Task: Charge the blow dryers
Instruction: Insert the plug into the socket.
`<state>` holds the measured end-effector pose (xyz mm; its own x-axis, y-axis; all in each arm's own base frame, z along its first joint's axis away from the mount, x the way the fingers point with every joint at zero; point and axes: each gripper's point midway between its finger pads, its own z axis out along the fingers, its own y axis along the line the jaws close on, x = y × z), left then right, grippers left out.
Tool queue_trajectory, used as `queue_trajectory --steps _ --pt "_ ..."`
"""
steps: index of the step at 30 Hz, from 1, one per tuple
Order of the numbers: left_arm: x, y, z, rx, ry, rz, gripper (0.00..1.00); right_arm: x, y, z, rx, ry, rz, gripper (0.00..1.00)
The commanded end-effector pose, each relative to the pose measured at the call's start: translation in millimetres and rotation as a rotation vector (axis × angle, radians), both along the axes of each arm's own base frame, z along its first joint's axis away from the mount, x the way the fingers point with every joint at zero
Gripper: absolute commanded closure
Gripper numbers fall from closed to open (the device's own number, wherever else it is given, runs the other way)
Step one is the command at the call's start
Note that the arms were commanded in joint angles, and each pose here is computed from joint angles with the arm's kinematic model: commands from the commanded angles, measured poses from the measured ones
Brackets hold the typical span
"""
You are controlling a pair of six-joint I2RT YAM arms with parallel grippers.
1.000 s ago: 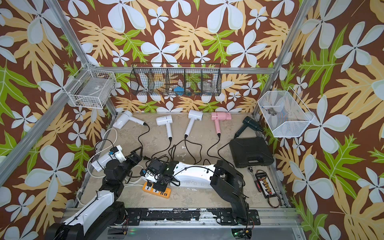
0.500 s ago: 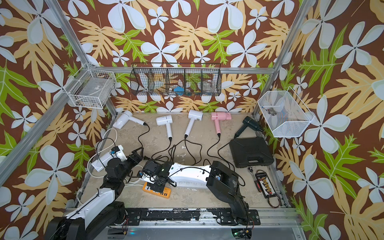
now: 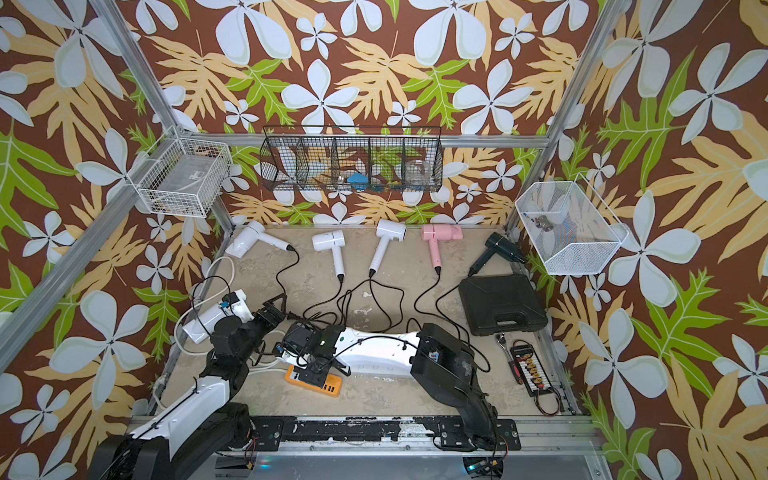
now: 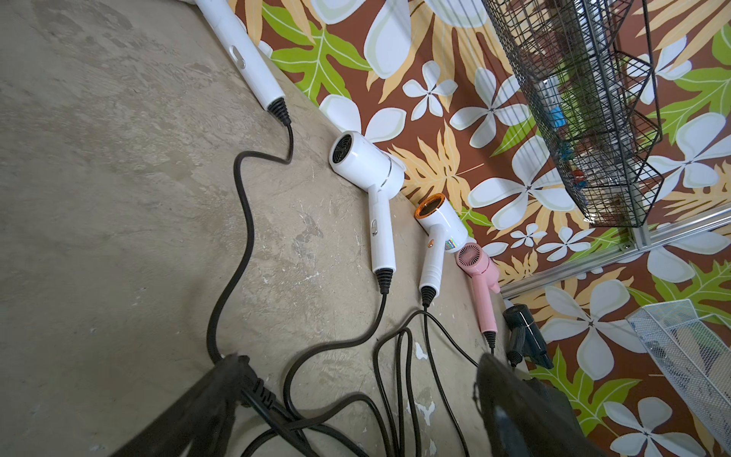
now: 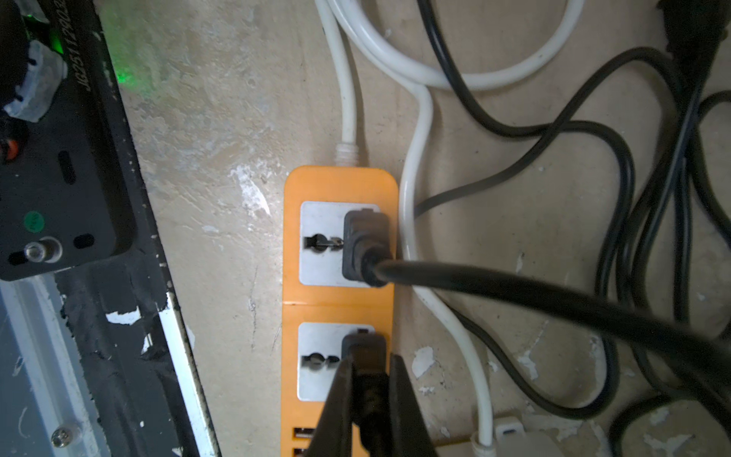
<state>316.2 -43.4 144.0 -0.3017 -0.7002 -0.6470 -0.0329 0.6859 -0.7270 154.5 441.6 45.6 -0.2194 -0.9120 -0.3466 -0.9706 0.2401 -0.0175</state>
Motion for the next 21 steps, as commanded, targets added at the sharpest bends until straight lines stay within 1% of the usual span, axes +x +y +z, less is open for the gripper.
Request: queue_trajectory --steps 1,6,21 --pt "3 2 7 0.016 -0.024 0.004 0.07 -1 -39 -47 -0.214 -0.005 -0.006 1.00" --pt "3 1 7 0.017 -0.025 0.002 0.07 -1 -52 -58 -0.266 -0.021 -0.007 1.00" --pt "3 2 8 0.021 -0.027 0.004 0.07 4 -32 -32 -0.203 -0.067 -0.002 1.00"
